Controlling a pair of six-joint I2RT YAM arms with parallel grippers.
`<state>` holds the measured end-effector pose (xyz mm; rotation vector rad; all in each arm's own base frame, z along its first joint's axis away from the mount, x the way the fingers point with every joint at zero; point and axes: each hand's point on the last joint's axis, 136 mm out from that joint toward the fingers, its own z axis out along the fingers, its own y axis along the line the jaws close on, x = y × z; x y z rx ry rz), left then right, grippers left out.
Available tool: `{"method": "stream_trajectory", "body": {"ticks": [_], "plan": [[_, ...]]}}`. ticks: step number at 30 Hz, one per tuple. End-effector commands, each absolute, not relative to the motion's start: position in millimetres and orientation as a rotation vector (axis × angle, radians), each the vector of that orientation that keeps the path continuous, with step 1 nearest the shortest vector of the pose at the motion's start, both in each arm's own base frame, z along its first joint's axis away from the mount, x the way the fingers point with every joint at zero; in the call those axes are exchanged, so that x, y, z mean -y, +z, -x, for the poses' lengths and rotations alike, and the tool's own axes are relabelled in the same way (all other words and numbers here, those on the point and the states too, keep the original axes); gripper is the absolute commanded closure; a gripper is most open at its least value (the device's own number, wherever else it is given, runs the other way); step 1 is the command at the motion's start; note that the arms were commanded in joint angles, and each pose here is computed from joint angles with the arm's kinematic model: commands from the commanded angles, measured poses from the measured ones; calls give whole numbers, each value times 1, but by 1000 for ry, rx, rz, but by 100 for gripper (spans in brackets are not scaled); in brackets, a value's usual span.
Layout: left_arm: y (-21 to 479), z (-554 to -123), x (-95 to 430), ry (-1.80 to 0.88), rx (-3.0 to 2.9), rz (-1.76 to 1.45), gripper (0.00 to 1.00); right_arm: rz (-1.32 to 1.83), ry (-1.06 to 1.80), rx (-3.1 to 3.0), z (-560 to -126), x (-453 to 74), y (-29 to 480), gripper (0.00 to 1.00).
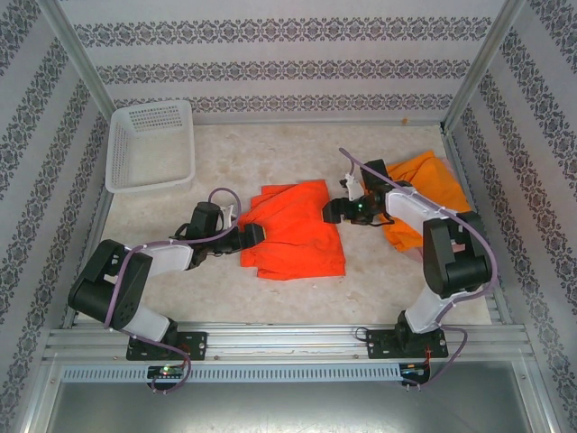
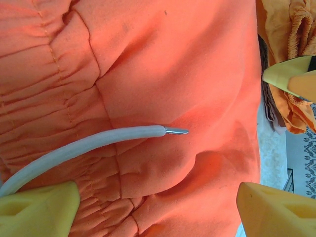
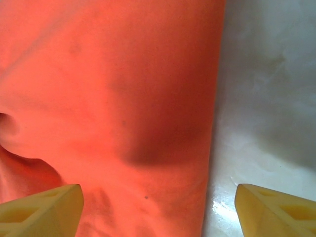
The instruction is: Fold and stack the shorts
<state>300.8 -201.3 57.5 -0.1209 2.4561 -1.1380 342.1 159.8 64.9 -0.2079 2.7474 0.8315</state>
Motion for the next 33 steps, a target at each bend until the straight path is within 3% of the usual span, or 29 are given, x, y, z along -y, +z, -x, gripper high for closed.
{"method": "stream_trajectory", "body": {"ticks": [1,13,18,24,28,30,33], "plan": [[26,-285,191,-1056,-2566,183,15,219,851,-2775,-342,-169,61,24],[24,-284,189,-1046,-2562,192,15,237,869,-2867,-333,-192,31,49],[27,-285,190,-1050,-2549,188,15,248,848,-2881,-333,-199,27,76],[51,-294,191,-1056,-2474,167,13,285,639,-2832,-343,-188,45,100],[74,-302,191,-1047,-2411,139,8,325,484,-2776,-348,-176,74,100],[82,-307,190,-1033,-2388,127,1,341,419,-2751,-350,-169,90,100],[91,-312,191,-1030,-2362,113,0,385,309,-2727,-350,-156,116,100]]}}
